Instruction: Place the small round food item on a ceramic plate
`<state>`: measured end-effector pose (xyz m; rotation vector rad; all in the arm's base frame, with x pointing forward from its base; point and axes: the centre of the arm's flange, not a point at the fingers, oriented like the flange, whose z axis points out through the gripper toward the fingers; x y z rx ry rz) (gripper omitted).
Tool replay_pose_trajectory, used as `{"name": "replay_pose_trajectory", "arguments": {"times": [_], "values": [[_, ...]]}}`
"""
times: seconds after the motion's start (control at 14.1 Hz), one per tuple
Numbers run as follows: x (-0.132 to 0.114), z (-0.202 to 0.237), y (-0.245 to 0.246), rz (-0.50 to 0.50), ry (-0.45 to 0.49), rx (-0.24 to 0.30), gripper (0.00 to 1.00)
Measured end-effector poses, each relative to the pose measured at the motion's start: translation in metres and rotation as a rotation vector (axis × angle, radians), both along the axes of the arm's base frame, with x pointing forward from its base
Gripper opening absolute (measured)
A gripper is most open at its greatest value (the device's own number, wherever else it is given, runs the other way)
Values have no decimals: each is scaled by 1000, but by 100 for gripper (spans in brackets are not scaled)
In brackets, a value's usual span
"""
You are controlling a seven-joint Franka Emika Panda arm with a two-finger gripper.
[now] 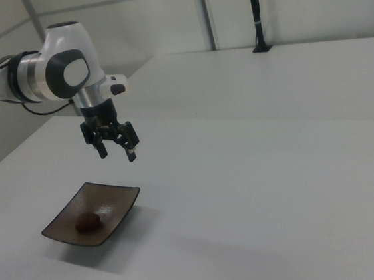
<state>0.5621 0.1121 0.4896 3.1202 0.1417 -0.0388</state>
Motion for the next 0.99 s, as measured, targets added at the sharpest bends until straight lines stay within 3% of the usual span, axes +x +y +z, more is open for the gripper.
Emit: {"name": "replay_pose_trajectory", "arguments": {"times": [0.42, 0.99], "values": [[8, 7, -88, -80, -11, -4, 100], [-4, 44, -84, -76, -74, 13, 100]]}}
